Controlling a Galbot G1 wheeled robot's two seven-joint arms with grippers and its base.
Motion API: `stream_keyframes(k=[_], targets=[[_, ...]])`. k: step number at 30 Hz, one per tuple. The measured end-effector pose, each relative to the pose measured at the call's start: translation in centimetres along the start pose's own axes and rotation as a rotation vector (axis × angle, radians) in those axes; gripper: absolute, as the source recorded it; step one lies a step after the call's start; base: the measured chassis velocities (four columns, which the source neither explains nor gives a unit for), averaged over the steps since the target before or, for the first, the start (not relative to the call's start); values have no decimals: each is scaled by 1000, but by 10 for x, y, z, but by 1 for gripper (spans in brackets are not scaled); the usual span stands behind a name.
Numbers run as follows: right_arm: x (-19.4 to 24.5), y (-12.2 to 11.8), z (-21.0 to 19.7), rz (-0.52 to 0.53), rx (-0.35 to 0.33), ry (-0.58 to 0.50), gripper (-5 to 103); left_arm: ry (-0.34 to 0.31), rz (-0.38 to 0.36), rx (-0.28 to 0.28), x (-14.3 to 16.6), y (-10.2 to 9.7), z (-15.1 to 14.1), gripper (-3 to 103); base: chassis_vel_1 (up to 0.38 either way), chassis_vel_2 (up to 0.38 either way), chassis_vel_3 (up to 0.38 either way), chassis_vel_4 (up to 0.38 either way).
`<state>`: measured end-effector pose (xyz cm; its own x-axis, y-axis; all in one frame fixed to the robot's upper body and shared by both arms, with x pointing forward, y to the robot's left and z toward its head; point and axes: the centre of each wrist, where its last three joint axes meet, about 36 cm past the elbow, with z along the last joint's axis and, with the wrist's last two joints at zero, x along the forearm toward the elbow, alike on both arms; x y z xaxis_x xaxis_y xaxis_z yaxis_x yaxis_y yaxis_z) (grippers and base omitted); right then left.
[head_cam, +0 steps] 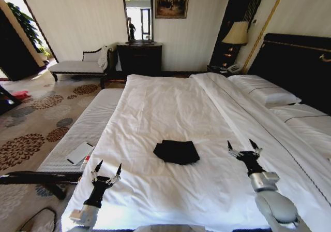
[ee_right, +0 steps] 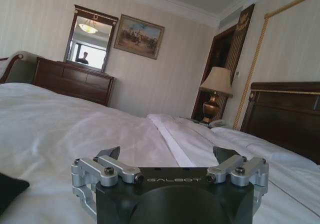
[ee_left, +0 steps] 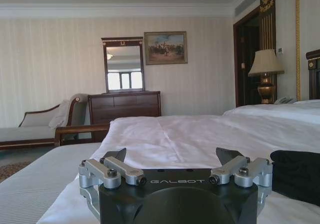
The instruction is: Fold the clothes on the bed.
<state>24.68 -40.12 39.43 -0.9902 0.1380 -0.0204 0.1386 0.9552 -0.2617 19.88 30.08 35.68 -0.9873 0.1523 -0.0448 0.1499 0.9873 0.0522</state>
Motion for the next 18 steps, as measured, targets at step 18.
stream_keyframes(k=[18], targets=[[8, 3, 3, -30, -20, 7, 100, 0, 0, 0, 0, 0, 0, 100, 0, 0, 0, 0]])
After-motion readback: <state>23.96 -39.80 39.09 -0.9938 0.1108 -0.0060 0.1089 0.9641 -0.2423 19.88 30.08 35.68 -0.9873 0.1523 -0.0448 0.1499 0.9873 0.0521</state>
